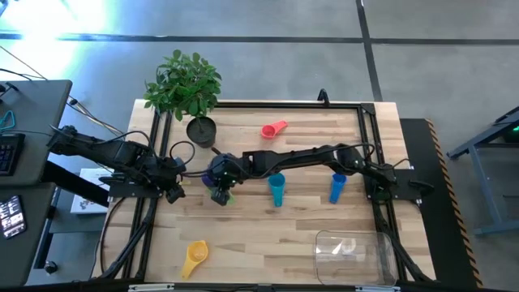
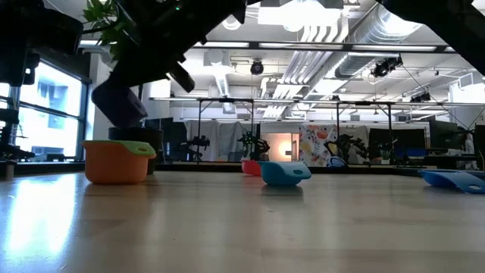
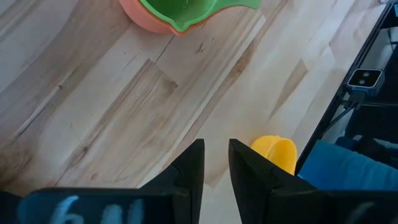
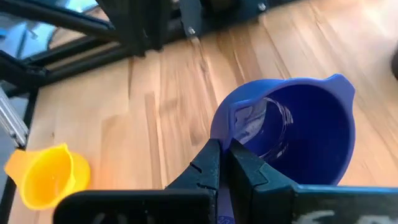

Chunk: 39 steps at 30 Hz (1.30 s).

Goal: Nest measuring cups in basket
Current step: Stack the violet measuring cup on the green measuring cup

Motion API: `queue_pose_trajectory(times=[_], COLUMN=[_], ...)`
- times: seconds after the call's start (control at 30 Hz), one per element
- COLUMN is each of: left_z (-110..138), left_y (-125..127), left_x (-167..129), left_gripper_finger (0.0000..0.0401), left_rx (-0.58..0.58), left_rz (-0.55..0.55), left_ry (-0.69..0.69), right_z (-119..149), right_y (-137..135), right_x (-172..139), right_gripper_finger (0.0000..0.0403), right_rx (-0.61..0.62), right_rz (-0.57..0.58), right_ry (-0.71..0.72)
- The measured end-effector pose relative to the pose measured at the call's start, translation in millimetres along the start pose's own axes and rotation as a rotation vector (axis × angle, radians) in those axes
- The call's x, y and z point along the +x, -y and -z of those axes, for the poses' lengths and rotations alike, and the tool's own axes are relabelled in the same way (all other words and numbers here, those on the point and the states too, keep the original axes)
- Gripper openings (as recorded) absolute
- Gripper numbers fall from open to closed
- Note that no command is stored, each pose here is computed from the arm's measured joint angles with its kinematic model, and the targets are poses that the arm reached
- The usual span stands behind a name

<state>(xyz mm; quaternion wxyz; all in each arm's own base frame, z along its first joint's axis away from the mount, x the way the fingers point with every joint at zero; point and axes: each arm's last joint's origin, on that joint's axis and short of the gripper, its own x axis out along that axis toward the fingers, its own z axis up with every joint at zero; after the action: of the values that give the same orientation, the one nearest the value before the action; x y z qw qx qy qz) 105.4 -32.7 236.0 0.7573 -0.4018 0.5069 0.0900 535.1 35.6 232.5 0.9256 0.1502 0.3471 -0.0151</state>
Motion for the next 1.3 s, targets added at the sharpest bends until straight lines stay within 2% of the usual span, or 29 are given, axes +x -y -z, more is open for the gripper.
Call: queue_pose_trajectory(times=[0.63,1.13,1.3], left_z=[-0.5,-0.6,-0.6], left_y=[-0.1,0.0,-0.1], left_x=[0.0,0.0,0.0], left_gripper_finger=[0.0062,0.0062,0.0062], left_rx=[-0.001,0.000,0.000], left_rz=[-0.008,-0.007,-0.007], left_ry=[0.016,0.018,0.018], right_z=[13.9,18.1,17.1], right_y=[12.3,13.7,13.6], right_x=[15.1,15.0,13.7], right_gripper_finger=[0.0000,0.0014,0.0016], right_rx=[0.010,0.015,0.052], right_rz=[0.029,0.044,0.055], right_ry=[-0.089,-0.130,-0.131])
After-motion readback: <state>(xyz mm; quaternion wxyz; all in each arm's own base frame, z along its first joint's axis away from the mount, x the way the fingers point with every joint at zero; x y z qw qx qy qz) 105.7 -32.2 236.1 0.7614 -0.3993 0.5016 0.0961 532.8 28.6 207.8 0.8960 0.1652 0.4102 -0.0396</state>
